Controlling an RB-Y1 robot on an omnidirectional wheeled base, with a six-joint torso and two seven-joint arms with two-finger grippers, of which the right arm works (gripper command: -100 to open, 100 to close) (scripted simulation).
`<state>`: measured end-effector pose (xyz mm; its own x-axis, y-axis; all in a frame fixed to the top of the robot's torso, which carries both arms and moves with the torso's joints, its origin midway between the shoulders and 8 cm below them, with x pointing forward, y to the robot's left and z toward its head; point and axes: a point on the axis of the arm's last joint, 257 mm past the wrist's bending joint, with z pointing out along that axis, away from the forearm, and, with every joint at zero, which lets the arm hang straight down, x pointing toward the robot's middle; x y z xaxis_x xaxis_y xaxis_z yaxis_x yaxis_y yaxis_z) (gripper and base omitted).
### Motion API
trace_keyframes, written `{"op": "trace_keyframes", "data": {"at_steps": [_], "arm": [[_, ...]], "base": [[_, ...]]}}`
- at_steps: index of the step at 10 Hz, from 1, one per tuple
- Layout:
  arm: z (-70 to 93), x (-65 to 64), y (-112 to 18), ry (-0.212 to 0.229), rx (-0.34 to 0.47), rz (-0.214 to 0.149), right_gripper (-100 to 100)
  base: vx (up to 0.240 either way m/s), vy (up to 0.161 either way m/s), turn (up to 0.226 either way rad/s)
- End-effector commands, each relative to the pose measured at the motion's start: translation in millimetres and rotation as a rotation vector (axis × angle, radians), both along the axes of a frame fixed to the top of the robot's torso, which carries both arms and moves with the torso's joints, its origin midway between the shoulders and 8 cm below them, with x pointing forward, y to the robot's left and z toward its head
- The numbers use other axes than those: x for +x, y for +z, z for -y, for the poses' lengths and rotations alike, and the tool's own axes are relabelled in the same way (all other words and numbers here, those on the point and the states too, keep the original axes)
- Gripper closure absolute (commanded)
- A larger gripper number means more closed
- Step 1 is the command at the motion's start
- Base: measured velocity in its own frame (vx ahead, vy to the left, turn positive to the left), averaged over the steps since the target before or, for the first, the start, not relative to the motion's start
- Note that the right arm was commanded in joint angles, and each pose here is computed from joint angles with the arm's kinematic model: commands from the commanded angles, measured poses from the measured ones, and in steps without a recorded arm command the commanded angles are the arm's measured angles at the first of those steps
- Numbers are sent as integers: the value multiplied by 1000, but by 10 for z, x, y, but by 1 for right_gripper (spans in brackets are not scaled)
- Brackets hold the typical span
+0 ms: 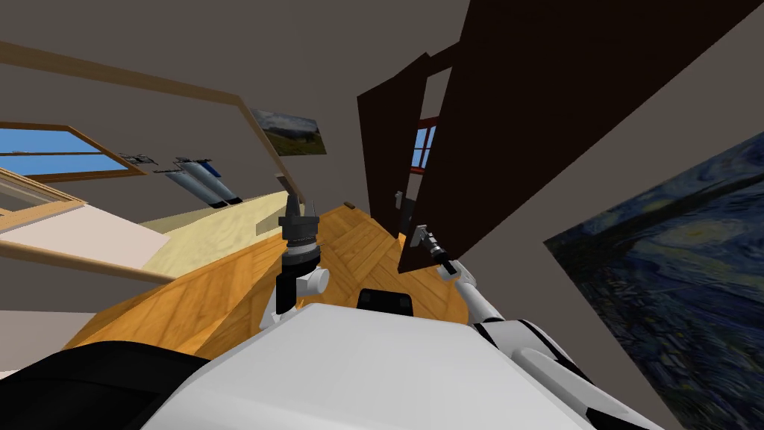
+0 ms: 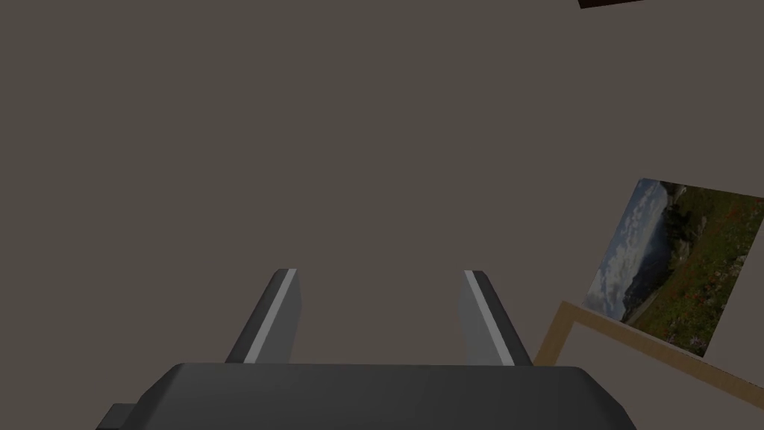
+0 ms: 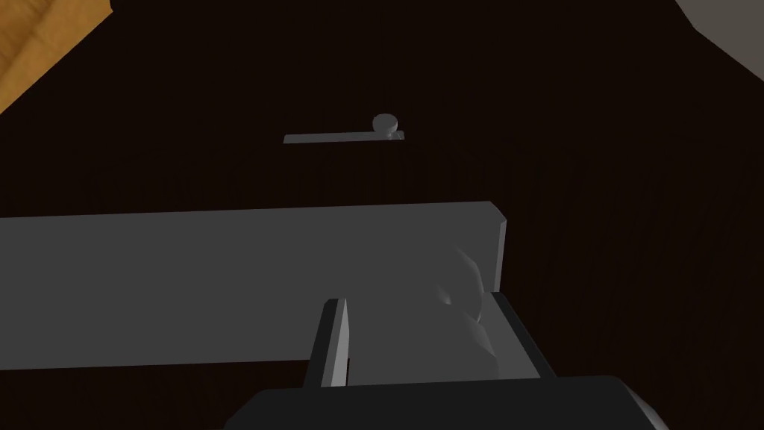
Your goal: Pull the door open
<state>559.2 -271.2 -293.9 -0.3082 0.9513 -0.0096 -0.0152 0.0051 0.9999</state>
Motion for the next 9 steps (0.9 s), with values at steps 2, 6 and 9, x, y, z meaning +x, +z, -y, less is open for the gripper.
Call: {"op": "trace_keyframes", "data": {"at_steps": [2, 6, 9], "arm": [[-13, -136, 5, 64, 1, -2, 100], [-89, -257, -36, 121, 1, -13, 100], [-90, -468, -37, 187, -4, -2, 100]], "base": [[-94, -60, -68], [-69, -50, -37], [5, -9, -101]]}}
